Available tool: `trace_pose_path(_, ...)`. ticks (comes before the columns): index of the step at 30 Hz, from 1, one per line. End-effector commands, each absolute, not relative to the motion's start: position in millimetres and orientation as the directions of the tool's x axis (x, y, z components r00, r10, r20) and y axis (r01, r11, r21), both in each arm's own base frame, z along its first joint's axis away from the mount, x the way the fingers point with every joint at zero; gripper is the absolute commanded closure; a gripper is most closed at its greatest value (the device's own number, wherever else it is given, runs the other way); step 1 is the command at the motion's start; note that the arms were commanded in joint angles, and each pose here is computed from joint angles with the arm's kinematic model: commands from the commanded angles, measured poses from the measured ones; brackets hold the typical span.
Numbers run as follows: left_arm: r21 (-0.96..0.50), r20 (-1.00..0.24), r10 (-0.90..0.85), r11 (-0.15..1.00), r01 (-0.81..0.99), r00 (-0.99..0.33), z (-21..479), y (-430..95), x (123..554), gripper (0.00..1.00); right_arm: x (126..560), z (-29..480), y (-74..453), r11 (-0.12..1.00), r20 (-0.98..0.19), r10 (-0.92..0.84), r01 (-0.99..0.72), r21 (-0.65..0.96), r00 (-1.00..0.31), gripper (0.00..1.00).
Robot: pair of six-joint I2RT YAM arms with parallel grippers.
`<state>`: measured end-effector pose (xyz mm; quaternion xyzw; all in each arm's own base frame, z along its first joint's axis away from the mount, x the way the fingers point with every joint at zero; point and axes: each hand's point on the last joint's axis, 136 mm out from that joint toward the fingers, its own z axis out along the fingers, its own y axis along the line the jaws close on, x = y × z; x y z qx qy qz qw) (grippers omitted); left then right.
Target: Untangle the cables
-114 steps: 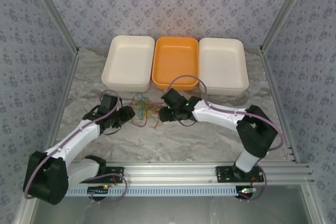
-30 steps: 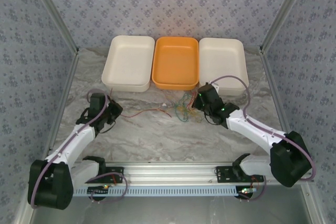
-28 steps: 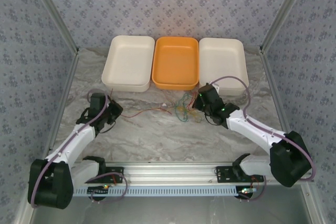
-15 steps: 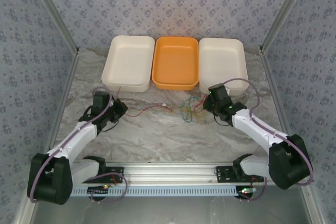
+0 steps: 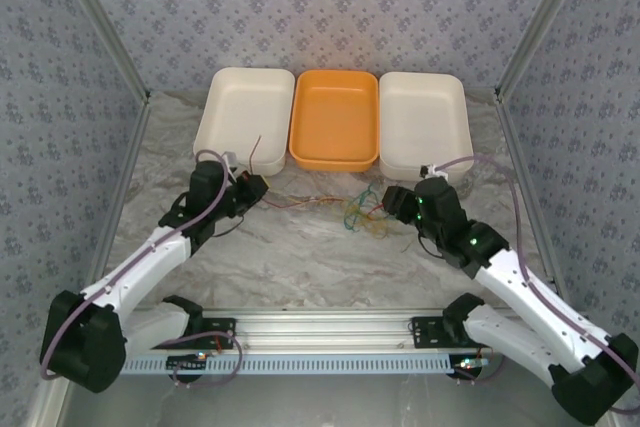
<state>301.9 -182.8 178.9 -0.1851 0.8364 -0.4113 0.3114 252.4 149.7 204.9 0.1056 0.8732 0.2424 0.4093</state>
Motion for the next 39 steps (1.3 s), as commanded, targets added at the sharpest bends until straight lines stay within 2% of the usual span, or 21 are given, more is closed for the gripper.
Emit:
trace_pose_path(1,-0.821,-0.418,-0.561,0.57,0.032,-0.715,201,-193,302,1.0,247,202,194,0.754,-0.583,0.464,-0.048,0.655,-0.667,0.37)
trace_pose_path(5,-0.826,-0.461,-0.535,0.55,0.122,-0.708,214,-207,296,1.0,249,210,258,0.546,-0.456,0.558,-0.107,0.831,-0.694,0.27)
trace_pose_path(9,-0.827,-0.498,-0.511,0.524,0.206,-0.7,233,-219,286,1.0,263,206,287,0.53,-0.398,0.552,-0.061,0.846,-0.733,0.21)
trace_pose_path(13,-0.817,-0.532,-0.507,0.518,0.254,-0.679,245,-225,278,1.0,277,188,305,0.407,-0.222,0.622,0.068,0.911,-0.751,0.23)
trace_pose_path(19,-0.825,-0.527,-0.508,0.497,0.268,-0.682,246,-230,272,1.0,302,175,305,0.311,-0.117,0.702,0.155,0.938,-0.702,0.44)
trace_pose_path(21,-0.829,-0.525,-0.514,0.49,0.271,-0.678,247,-229,270,1.0,311,175,296,0.29,-0.101,0.729,0.171,0.942,-0.677,0.64)
trace_pose_path(22,-0.83,-0.524,-0.518,0.49,0.267,-0.676,246,-228,269,1.0,315,175,289,0.282,-0.101,0.743,0.171,0.944,-0.662,0.87)
trace_pose_path(23,-0.829,-0.525,-0.522,0.492,0.266,-0.672,246,-226,268,1.0,318,175,281,0.289,-0.108,0.755,0.181,0.94,-0.647,1.0)
trace_pose_path(27,-0.811,-0.54,-0.548,0.54,0.223,-0.638,243,-208,266,0.99,313,180,240,0.411,-0.236,0.768,0.176,0.894,-0.595,1.0)
trace_pose_path(28,-0.804,-0.548,-0.559,0.558,0.207,-0.622,243,-201,266,0.95,308,182,226,0.451,-0.277,0.767,0.179,0.874,-0.578,1.0)
trace_pose_path(31,-0.799,-0.549,-0.598,0.581,0.155,-0.584,235,-183,268,0.66,298,192,194,0.536,-0.374,0.755,0.178,0.825,-0.538,1.0)
trace_pose_path(33,-0.806,-0.534,-0.617,0.578,0.127,-0.579,226,-177,271,0.6,295,196,183,0.585,-0.417,0.728,0.176,0.792,-0.545,1.0)
trace_pose_path(36,-0.815,-0.504,-0.624,0.572,0.09,-0.598,207,-178,277,0.63,292,193,178,0.648,-0.46,0.681,0.176,0.741,-0.569,1.0)
trace_pose_path(38,-0.813,-0.489,-0.624,0.579,0.059,-0.61,192,-179,280,0.78,293,185,175,0.694,-0.49,0.648,0.186,0.695,-0.583,1.0)
trace_pose_path(39,-0.812,-0.484,-0.627,0.581,0.047,-0.611,186,-178,281,0.82,293,180,173,0.71,-0.5,0.636,0.191,0.678,-0.589,1.0)
